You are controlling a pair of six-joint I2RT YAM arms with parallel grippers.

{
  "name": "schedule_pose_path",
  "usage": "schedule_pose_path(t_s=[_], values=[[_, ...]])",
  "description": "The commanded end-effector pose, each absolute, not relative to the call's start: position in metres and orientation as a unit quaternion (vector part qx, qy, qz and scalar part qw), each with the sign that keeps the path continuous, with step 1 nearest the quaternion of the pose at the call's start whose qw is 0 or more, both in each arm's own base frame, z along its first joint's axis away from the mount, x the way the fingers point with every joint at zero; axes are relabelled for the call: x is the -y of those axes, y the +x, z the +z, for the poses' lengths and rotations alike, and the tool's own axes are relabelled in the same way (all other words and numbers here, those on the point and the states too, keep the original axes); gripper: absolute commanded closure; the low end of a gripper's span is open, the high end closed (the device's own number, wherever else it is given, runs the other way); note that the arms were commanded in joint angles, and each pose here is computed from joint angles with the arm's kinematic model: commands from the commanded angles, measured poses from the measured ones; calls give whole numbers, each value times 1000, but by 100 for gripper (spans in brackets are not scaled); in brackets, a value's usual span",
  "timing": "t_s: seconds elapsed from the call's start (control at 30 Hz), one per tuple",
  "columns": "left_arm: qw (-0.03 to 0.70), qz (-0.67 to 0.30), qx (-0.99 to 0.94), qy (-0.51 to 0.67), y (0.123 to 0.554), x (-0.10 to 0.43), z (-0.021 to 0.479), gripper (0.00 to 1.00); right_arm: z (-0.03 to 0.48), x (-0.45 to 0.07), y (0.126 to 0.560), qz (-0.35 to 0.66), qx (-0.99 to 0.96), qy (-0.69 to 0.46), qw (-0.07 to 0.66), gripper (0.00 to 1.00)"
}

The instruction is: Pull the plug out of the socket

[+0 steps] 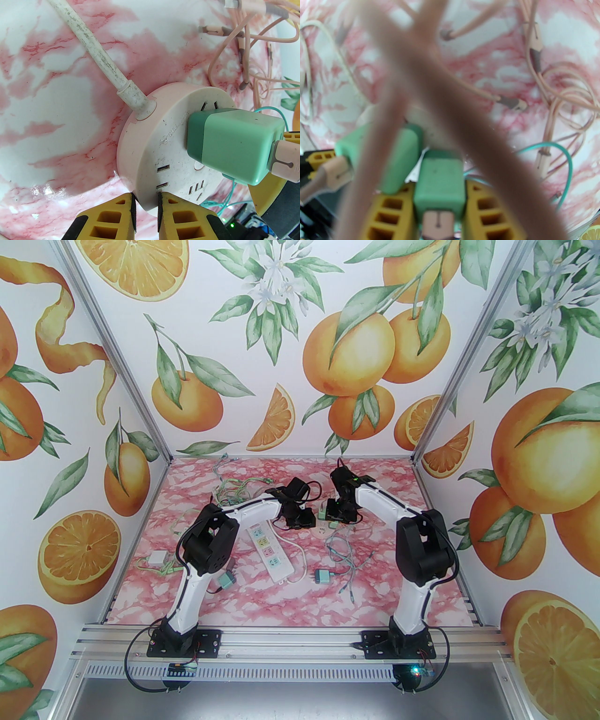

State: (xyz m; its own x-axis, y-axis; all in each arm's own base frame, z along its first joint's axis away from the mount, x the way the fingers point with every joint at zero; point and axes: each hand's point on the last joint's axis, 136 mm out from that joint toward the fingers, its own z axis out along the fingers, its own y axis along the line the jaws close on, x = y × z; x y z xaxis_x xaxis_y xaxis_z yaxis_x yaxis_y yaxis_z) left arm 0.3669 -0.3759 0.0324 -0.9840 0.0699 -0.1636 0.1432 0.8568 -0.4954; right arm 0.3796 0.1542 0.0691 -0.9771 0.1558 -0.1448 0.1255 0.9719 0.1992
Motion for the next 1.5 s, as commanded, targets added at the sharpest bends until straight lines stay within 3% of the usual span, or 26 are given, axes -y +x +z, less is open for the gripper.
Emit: schedule_pose_path(t_s=[0.0, 0.13, 0.33, 0.43, 0.6, 0.93, 1.47], values=[[-40, -138, -989, 43, 311, 327, -61, 79, 95, -197, 378, 164, -981, 37, 95, 72], [1, -216, -976, 32, 331, 348, -32, 76, 91, -213, 374, 176, -980, 29, 90, 72], [63, -357, -932, 24, 357, 380, 19, 50, 93, -241, 372, 187, -978, 8, 91, 72], [63, -378, -923, 33, 360, 391, 22, 46, 94, -249, 374, 189, -978, 2, 91, 72], [33, -330, -943, 28, 346, 382, -7, 55, 92, -253, 373, 189, -978, 0, 88, 72], [-42, -124, -991, 35, 309, 331, -76, 69, 82, -243, 368, 149, -985, -8, 82, 71], [-69, -49, -996, 39, 288, 310, -99, 72, 89, -247, 367, 91, -991, -42, 92, 72]])
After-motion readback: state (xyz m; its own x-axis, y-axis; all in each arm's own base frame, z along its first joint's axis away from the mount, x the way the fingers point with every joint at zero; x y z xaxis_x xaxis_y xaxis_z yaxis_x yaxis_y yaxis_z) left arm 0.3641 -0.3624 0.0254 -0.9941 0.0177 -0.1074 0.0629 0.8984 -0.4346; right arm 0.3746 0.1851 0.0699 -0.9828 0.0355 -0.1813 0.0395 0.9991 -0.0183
